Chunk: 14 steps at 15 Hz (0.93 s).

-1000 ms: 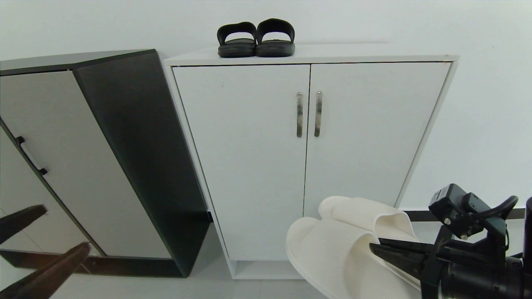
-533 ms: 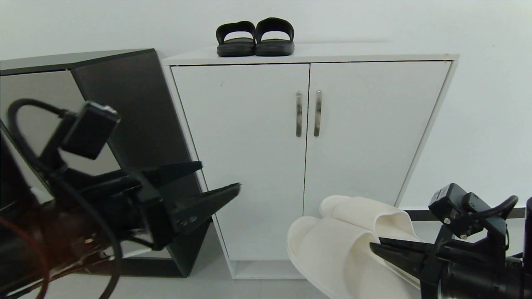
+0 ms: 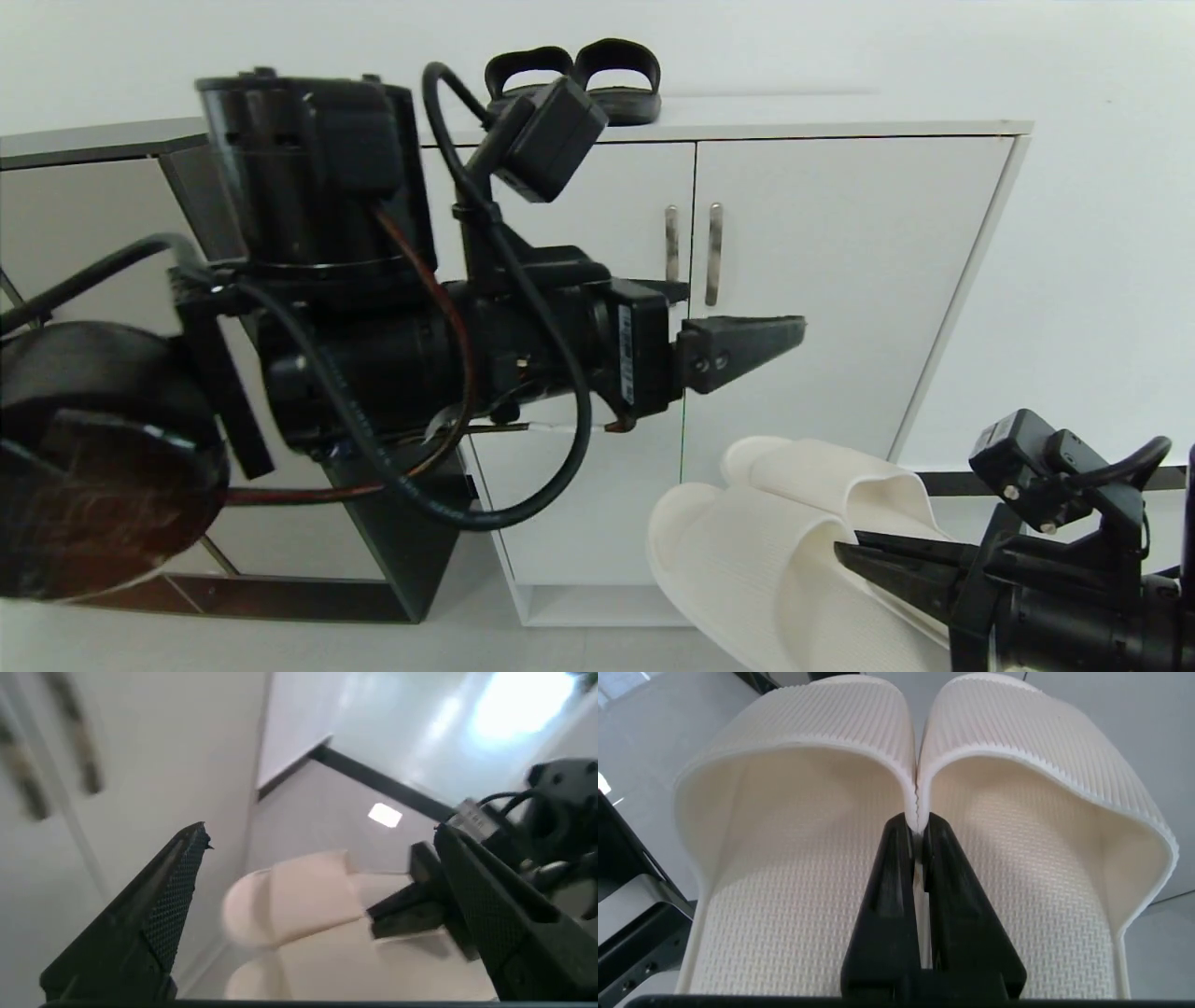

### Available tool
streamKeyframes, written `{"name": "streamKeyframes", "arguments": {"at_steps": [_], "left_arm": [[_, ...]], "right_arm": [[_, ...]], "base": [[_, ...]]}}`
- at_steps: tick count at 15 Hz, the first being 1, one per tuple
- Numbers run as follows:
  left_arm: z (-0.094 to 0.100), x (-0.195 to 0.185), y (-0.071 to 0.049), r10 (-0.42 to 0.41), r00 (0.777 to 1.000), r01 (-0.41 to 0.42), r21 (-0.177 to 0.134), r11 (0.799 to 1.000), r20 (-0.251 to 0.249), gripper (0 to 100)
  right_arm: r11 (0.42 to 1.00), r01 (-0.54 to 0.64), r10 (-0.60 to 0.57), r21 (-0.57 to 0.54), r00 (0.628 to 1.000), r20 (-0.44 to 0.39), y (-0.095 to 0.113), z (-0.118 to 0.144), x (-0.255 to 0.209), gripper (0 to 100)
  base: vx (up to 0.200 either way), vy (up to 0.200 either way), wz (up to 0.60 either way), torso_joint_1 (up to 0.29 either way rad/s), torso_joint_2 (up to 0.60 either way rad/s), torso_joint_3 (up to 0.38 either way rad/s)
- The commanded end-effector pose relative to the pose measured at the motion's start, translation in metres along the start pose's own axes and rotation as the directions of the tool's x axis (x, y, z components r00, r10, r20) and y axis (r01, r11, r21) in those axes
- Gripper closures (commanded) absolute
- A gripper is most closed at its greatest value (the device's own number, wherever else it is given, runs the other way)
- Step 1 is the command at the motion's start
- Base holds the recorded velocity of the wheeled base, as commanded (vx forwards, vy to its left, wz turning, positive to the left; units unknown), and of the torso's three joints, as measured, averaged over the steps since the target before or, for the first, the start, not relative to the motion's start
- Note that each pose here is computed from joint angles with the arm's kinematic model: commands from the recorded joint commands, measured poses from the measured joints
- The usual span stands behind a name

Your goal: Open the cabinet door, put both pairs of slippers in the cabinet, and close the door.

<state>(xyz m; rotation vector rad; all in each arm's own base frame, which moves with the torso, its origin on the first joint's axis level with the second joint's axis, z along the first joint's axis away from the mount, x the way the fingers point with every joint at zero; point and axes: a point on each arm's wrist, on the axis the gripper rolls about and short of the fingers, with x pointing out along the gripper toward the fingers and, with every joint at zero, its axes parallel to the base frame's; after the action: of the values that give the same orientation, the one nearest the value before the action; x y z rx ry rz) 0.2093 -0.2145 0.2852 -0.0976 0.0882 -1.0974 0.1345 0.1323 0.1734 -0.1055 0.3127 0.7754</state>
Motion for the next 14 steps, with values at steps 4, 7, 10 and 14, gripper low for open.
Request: {"name": "streamKeyframes", "arguments": {"at_steps": [4, 7, 10, 14], "left_arm": [[0.013, 0.048, 0.032, -0.121, 0.993, 0.122, -0.131, 0.984, 0.011, 0], [0.003, 0.078, 0.05, -0.026, 1.0, 0.026, -0.142, 0.99, 0.002, 0], [0.001, 0.085, 0.066, 0.027, 1.0, -0.026, -0.135, 0.991, 0.008, 0], [-0.001, 0.089, 0.087, 0.106, 0.994, -0.102, -0.136, 0.985, 0.02, 0]], "right_arm": [[1.0, 0.0, 0.0, 0.0, 1.0, -0.003, 0.0, 0.0, 0.001, 100], [1.0, 0.0, 0.0, 0.0, 1.0, -0.003, 0.0, 0.0, 0.001, 100], [1.0, -0.001, 0.001, -0.001, 1.0, -0.006, 0.0, -0.001, 0.001, 100], [1.0, 0.0, 0.0, 0.0, 1.0, -0.007, 0.0, -0.001, 0.002, 100]], "base": [[0.0, 0.0, 0.0, 0.0, 0.0, 0.0], [0.0, 0.0, 0.0, 0.0, 0.0, 0.0], [0.0, 0.0, 0.0, 0.0, 0.0, 0.0], [0.0, 0.0, 0.0, 0.0, 0.0, 0.0]]}}
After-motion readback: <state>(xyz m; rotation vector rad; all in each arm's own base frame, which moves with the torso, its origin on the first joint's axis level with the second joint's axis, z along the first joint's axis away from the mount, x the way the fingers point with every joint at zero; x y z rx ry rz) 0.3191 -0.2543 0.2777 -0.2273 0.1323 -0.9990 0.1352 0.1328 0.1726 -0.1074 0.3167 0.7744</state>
